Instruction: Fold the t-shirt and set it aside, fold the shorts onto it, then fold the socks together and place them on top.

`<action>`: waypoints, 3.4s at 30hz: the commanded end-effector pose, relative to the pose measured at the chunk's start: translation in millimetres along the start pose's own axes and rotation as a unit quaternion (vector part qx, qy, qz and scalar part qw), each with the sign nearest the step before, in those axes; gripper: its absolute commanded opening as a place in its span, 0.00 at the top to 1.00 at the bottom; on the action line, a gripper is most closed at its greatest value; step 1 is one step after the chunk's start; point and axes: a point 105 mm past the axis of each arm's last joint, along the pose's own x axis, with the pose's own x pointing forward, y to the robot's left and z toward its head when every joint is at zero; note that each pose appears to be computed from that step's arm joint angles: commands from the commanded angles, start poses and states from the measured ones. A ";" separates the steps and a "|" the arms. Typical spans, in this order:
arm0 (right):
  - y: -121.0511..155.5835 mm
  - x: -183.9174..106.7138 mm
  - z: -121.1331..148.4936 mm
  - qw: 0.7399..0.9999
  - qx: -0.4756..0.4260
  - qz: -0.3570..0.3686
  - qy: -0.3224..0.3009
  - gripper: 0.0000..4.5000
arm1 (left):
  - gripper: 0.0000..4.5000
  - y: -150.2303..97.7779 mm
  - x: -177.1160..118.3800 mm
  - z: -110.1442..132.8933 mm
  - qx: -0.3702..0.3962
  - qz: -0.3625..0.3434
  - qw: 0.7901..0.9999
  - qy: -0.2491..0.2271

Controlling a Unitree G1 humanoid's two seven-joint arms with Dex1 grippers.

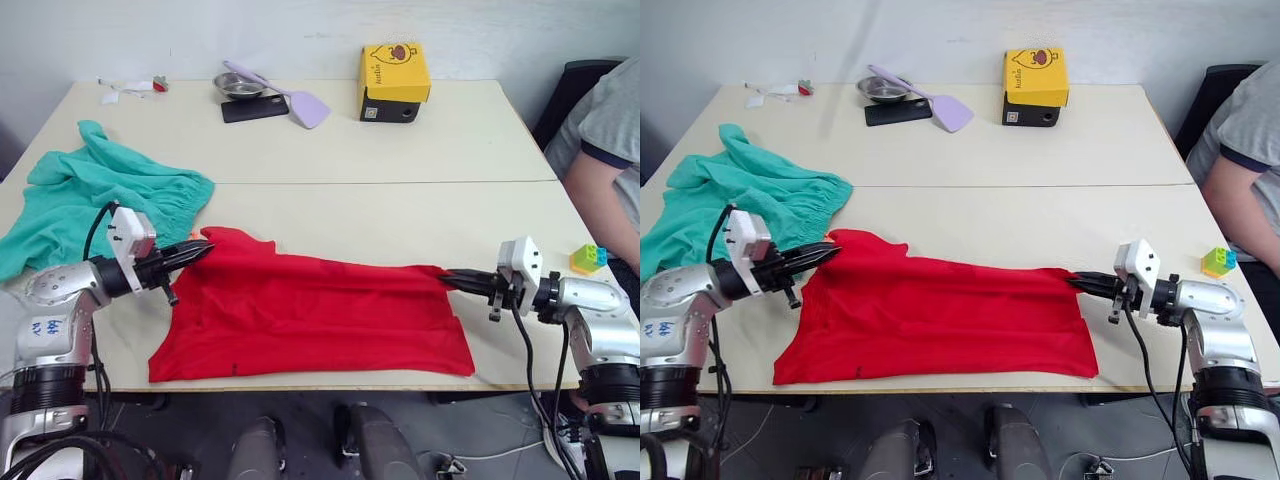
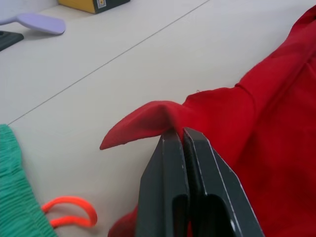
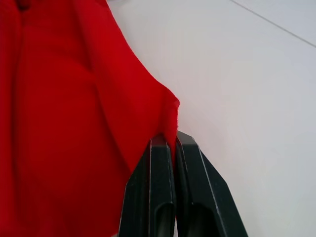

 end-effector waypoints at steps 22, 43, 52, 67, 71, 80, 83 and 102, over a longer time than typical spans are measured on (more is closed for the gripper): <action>12.5 -21.2 35.6 0.999 0.007 0.049 -0.011 0.16 | 0.22 -5.6 -35.5 12.1 -0.191 -0.001 0.980 0.048; 21.9 2.2 56.2 0.996 -0.003 0.081 -0.031 0.00 | 0.01 5.9 10.5 -1.9 -0.406 0.009 0.894 0.191; 28.3 -6.9 48.6 0.997 0.004 0.067 -0.023 0.00 | 0.01 19.1 -39.1 7.2 -0.431 0.041 0.879 0.200; 35.2 7.0 48.7 0.996 0.015 0.079 -0.047 0.00 | 0.01 6.9 20.0 18.5 -0.489 -0.008 0.855 0.171; 35.7 12.6 64.4 0.993 0.005 0.085 -0.083 0.00 | 0.01 10.1 24.4 10.9 -0.485 0.008 0.856 0.181; 42.6 12.8 69.2 0.992 -0.005 0.094 -0.081 0.00 | 0.01 8.6 19.6 8.2 -0.494 0.009 0.847 0.197; 45.8 13.7 70.6 0.992 -0.004 0.095 -0.079 0.00 | 0.01 4.1 28.8 8.9 -0.503 -0.006 0.843 0.190; 50.9 11.5 72.6 0.994 0.010 0.082 -0.065 0.00 | 0.64 3.5 39.4 20.9 -0.467 -0.042 0.878 0.098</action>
